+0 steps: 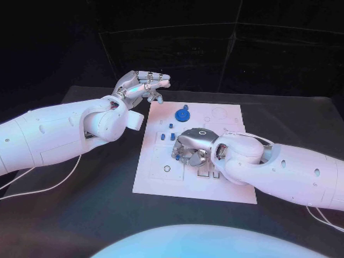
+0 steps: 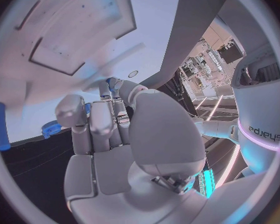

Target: Assemble the parts on the task board

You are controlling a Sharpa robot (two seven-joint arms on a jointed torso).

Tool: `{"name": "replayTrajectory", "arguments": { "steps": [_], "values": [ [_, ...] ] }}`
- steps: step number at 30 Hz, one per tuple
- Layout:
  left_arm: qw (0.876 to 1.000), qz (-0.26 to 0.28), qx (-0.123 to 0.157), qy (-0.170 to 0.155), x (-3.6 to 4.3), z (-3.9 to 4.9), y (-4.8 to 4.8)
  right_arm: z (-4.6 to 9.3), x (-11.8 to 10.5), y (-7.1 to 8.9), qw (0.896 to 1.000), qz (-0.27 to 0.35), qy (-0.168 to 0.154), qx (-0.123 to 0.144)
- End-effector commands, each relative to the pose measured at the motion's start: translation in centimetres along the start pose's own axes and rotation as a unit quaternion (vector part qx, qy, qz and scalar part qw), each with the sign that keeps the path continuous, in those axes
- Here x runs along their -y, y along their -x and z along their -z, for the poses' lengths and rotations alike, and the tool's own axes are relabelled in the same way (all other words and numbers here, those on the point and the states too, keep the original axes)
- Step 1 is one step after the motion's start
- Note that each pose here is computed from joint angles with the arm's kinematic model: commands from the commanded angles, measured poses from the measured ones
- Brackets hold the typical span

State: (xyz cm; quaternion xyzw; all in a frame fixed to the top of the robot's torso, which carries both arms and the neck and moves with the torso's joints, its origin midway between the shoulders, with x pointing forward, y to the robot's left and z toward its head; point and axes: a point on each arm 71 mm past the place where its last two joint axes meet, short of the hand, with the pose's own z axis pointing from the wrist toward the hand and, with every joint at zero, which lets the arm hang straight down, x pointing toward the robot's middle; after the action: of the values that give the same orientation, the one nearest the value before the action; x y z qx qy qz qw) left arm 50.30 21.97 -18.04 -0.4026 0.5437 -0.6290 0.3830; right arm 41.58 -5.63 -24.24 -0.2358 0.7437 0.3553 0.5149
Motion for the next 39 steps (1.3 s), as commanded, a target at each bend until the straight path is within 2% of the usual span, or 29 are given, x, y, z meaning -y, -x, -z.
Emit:
{"name": "replayTrajectory", "arguments": {
  "steps": [1, 8, 13, 20, 25, 32, 39],
  "values": [
    [1.0, 0.008, -0.004, 0.002, 0.05, -0.04, -0.04, 0.0, -0.1, -0.1, 1.0, 0.002, 0.006, 0.007],
    [1.0, 0.009, -0.005, 0.005, 0.0, -0.06, 0.05, 0.0, 0.2, 0.2, 1.0, -0.001, 0.003, 0.028],
    [1.0, 0.009, -0.006, 0.006, -0.04, -0.11, 0.04, 0.2, 0.3, 0.5, 0.999, -0.004, 0.003, 0.052],
    [1.0, 0.01, -0.007, 0.007, -0.07, -0.15, 0.1, 2.0, 0.9, 1.1, 0.997, -0.02, -0.005, 0.076],
    [1.0, 0.011, -0.009, 0.007, -0.07, -0.13, 0.09, 4.5, 2.2, 2.5, 0.995, -0.04, -0.033, 0.089],
    [1.0, 0.011, -0.009, 0.006, -0.06, -0.09, 0.18, 7.2, 5.2, 5.1, 0.991, -0.037, -0.097, 0.081],
    [1.0, 0.011, -0.01, 0.006, -0.07, -0.11, 0.14, 8.2, 7.5, 6.0, 0.988, -0.021, -0.134, 0.073]
  ]
}}
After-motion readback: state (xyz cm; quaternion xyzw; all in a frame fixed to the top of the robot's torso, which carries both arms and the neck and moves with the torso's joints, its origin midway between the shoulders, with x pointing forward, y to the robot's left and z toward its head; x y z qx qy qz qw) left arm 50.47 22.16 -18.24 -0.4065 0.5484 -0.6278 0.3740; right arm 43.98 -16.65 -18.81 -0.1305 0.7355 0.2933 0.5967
